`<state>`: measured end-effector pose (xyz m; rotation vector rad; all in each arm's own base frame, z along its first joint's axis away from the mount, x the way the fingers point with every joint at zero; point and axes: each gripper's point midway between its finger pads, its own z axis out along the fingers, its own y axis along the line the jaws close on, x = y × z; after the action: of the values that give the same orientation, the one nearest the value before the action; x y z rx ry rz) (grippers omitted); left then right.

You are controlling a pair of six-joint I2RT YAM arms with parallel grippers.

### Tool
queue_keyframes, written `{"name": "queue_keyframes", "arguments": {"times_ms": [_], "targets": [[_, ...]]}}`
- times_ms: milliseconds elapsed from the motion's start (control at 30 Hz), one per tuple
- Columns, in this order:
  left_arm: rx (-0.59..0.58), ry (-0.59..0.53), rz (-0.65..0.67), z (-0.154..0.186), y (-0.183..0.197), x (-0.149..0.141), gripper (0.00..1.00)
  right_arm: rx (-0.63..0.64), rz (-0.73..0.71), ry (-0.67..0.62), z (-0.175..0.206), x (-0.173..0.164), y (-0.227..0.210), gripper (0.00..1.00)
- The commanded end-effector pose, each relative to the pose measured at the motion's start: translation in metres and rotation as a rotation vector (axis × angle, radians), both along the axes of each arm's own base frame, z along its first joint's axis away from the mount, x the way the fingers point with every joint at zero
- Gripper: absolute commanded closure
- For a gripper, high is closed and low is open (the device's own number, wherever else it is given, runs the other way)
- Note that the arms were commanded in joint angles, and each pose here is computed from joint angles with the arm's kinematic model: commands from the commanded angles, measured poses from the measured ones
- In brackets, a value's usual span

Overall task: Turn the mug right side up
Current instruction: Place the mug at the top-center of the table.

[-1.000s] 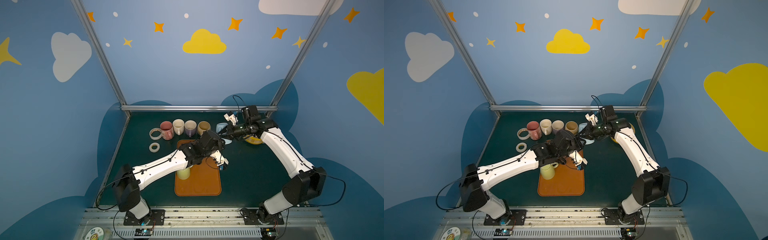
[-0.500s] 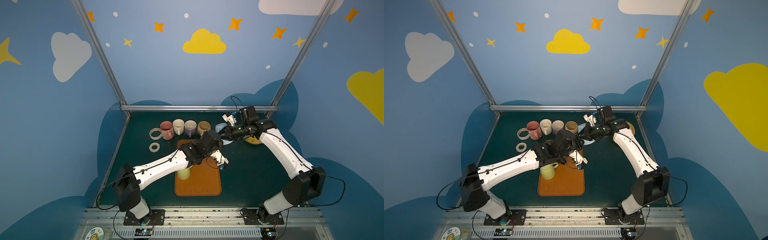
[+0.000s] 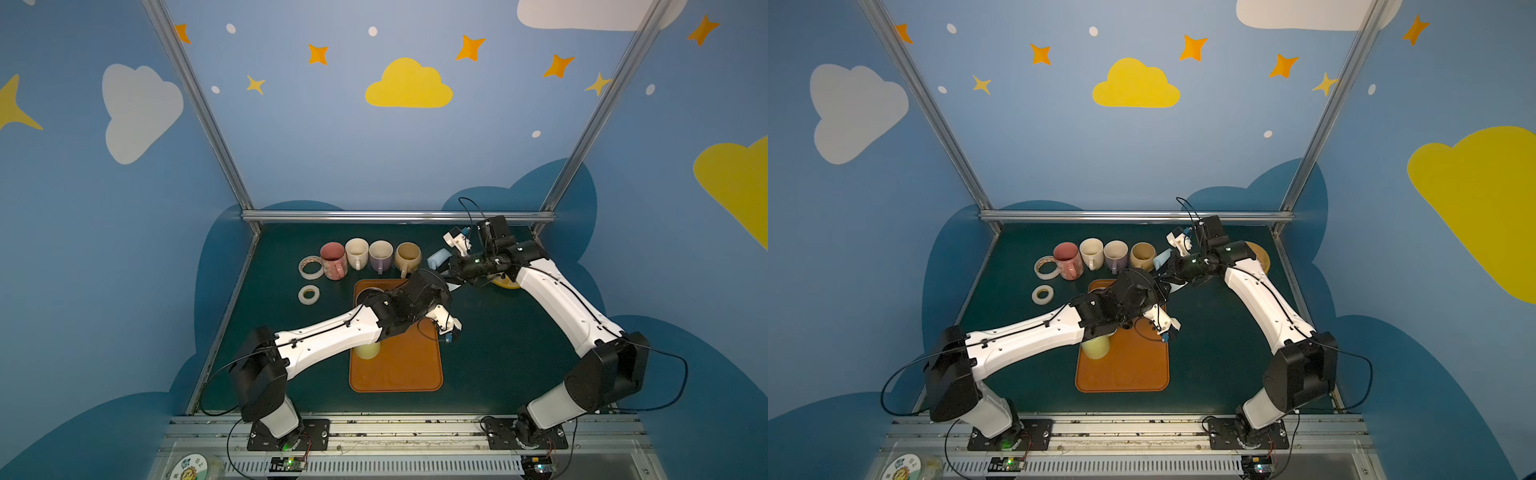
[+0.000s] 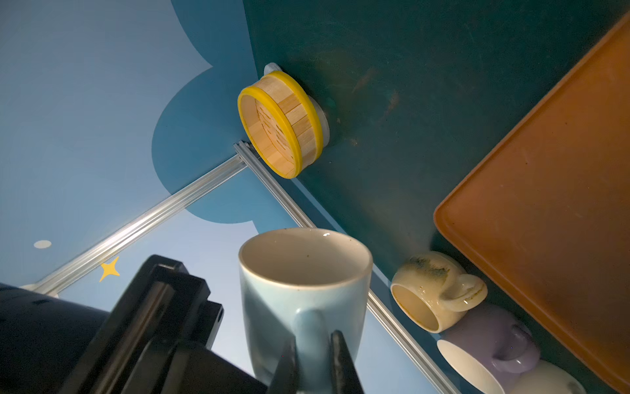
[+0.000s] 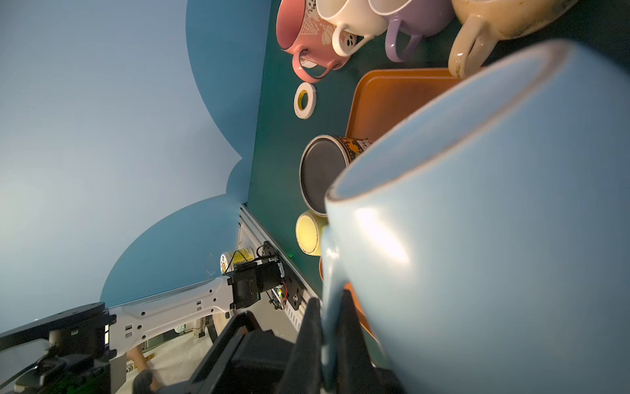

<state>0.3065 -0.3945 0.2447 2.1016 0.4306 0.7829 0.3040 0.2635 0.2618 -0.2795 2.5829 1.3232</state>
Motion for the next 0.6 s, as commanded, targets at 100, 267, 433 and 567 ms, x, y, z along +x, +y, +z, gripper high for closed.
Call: {"name": "queue_keyframes", "arguments": {"times_ms": [100, 267, 433, 567], "targets": [[-0.101, 0.023, 0.019, 0.014, 0.004, -0.009, 0.96, 0.111, 0.111, -0.059, 0.031, -0.025, 0.02, 1.0], [-0.119, 0.056, 0.026, 0.009, 0.01, -0.025, 0.96, 0.109, 0.132, -0.05, 0.023, -0.031, 0.027, 0.93], [-0.129, 0.085, 0.06, -0.004, 0.02, -0.034, 0.96, 0.099, 0.15, -0.039, 0.011, -0.036, 0.033, 0.88], [-0.131, 0.099, 0.085, -0.016, 0.026, -0.04, 0.96, 0.086, 0.157, -0.01, -0.007, -0.037, 0.036, 0.88]]}}
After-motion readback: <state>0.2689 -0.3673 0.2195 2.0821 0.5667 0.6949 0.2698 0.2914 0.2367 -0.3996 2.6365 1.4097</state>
